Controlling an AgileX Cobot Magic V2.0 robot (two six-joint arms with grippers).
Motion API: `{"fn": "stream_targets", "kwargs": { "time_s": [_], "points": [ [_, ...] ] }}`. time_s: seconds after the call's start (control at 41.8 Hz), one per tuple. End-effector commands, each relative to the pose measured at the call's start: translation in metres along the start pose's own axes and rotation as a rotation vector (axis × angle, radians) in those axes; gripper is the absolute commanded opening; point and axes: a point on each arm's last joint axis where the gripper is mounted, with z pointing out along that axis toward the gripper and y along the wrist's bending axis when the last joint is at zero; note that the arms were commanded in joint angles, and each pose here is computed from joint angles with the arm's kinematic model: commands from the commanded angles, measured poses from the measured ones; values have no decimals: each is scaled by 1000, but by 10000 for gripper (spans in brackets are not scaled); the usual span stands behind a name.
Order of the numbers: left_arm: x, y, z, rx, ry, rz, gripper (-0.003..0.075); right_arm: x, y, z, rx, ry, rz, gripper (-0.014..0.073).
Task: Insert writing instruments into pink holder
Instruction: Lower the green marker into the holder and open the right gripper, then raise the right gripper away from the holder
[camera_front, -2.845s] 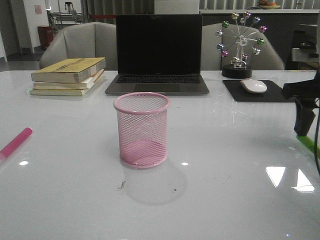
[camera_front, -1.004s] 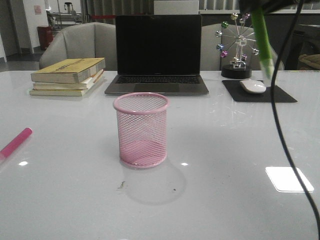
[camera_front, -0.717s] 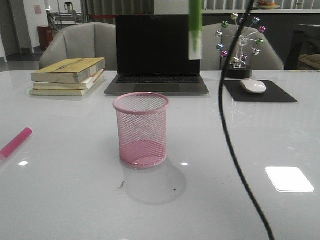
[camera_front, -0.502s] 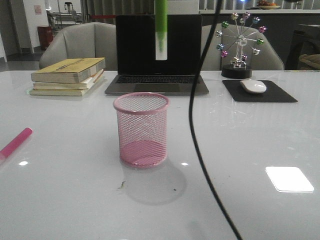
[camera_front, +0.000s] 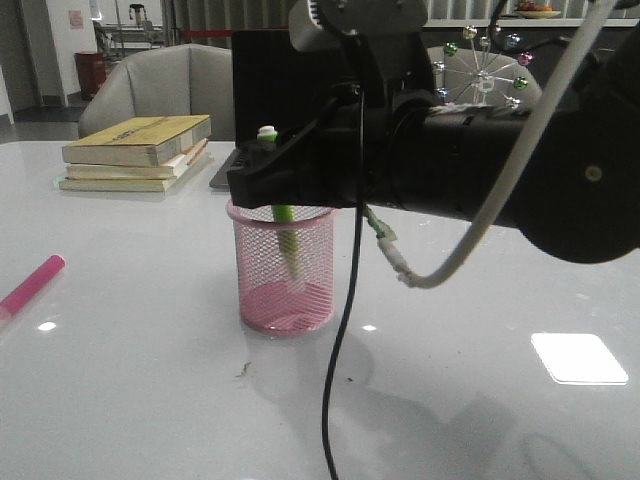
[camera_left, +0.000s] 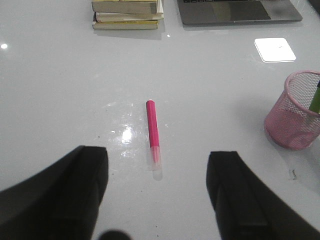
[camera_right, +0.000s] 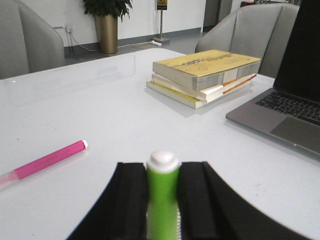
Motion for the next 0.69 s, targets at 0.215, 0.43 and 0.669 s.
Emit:
{"fn": "stream_targets", "kwargs": {
  "time_s": [0.215, 0.43, 0.669],
  "points": [
    [-13, -1, -3, 4, -85, -5, 475, -59, 1, -10, -4, -219, -22, 441],
    [-13, -1, -3, 4, -85, -5, 475, -110, 0, -49, 21, -17, -35, 441],
    [-13, -1, -3, 4, -85, -5, 475, -153, 1, -127, 57, 216, -40, 440]
  ]
}}
